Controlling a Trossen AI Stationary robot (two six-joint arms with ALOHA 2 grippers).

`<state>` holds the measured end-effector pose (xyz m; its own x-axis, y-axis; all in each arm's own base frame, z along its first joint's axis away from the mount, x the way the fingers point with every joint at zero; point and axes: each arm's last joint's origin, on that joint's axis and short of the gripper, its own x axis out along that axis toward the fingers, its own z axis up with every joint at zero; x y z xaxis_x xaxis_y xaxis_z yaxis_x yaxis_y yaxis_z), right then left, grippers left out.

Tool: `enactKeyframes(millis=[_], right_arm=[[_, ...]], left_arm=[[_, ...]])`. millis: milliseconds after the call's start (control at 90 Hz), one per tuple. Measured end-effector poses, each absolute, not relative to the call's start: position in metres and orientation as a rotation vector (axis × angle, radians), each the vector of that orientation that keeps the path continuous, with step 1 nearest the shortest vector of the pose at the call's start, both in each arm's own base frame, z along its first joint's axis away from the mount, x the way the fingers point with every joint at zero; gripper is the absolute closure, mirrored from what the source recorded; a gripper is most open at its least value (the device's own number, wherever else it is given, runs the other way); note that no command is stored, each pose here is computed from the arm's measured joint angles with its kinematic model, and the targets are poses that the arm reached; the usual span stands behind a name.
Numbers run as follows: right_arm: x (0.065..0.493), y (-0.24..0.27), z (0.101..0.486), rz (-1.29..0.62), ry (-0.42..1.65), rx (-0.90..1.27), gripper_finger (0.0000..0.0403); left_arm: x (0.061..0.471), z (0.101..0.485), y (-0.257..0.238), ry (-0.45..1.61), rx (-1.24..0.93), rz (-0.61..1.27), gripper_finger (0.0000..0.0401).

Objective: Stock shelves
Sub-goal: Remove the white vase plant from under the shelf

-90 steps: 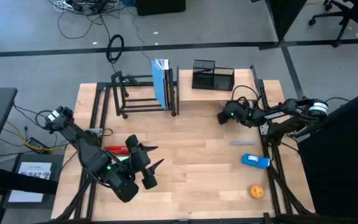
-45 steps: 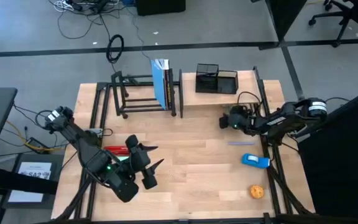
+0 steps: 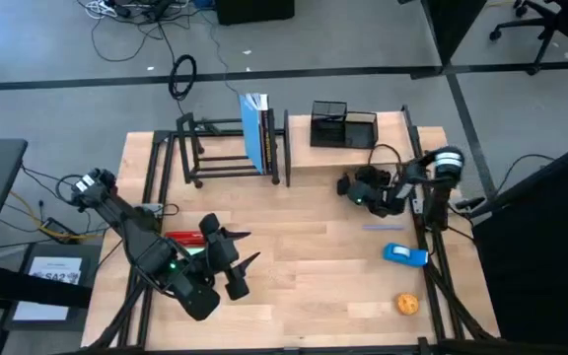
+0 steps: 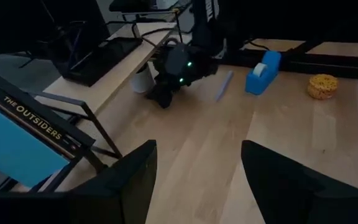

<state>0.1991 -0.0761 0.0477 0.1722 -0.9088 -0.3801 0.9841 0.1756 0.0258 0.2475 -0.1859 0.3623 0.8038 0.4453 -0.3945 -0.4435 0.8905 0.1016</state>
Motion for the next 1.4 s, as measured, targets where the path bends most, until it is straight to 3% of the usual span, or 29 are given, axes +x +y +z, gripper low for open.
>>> enactKeyframes(millis=[378,733,1256,1400], right_arm=[[0.206,-0.087,0.049,-1.402,0.28,0.303,0.0023],[0.207,-0.106,0.055,-1.29,0.316,0.3,0.0046],[0.214,-0.108,0.059,-0.897,0.44,0.173,0.0096],[0.21,-0.101,0.057,-0.983,0.404,0.245,0.0096]], left_arm=[[0.248,0.362,-0.186,0.44,-0.008,0.458,0.0188],[0.251,0.362,-0.182,0.448,-0.016,0.467,0.0188],[0.251,0.362,-0.182,0.448,-0.016,0.467,0.0188],[0.251,0.362,-0.182,0.447,-0.016,0.468,0.0188]])
